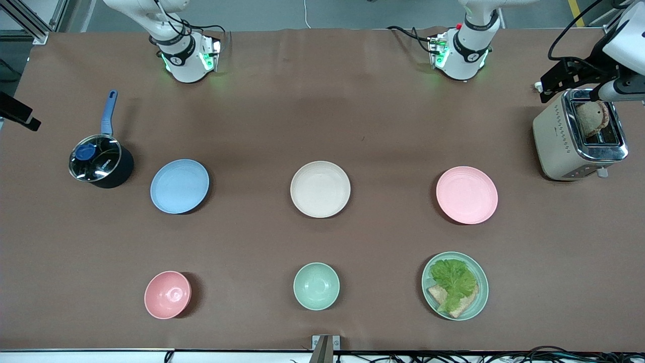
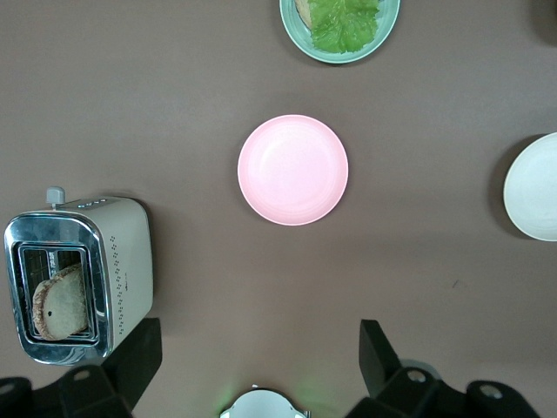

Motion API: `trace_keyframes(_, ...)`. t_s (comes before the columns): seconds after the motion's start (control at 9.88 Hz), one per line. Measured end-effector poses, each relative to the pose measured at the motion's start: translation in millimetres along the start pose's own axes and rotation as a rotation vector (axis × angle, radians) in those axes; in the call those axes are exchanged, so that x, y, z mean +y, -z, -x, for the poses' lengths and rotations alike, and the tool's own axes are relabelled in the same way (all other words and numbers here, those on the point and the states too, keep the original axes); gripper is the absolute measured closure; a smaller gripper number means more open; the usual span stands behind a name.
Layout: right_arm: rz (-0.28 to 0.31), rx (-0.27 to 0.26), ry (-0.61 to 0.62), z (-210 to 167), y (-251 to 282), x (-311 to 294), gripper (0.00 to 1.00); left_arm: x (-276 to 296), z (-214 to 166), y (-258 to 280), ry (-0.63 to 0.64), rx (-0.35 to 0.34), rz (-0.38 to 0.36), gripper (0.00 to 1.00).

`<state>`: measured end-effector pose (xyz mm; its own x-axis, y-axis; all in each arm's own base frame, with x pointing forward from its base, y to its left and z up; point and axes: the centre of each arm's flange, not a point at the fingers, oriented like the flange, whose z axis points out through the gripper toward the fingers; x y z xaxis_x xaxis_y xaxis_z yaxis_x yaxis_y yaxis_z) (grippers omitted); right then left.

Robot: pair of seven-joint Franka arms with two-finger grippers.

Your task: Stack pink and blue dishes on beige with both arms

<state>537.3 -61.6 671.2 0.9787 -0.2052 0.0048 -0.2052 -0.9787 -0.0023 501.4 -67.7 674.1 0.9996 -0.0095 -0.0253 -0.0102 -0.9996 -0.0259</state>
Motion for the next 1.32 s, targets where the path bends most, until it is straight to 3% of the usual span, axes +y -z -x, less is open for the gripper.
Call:
trace_keyframes(0.51,0.0,-0.002,0.0,-0.1,-0.6,0.0,0.0,-4.5,-18.9,-17.0,0.007,-0.036,0.005,0.0)
trace_keyframes(0.81,-0.002,-0.05,0.022,-6.3,-22.7,-0.5,0.0,-51.5,-70.7,-90.1,0.049,-0.106,0.032,0.0)
trace_keyframes(1.01,-0.035,-0.087,0.052,-27.7,-89.7,4.6,0.0,-81.5,-94.4,-164.3,0.037,-0.101,0.113,0.0)
trace_keyframes(1.32,-0.063,-0.078,0.175,-39.3,-214.5,17.7,0.0,-119.2,-101.5,-280.0,-0.028,-0.121,0.186,0.0)
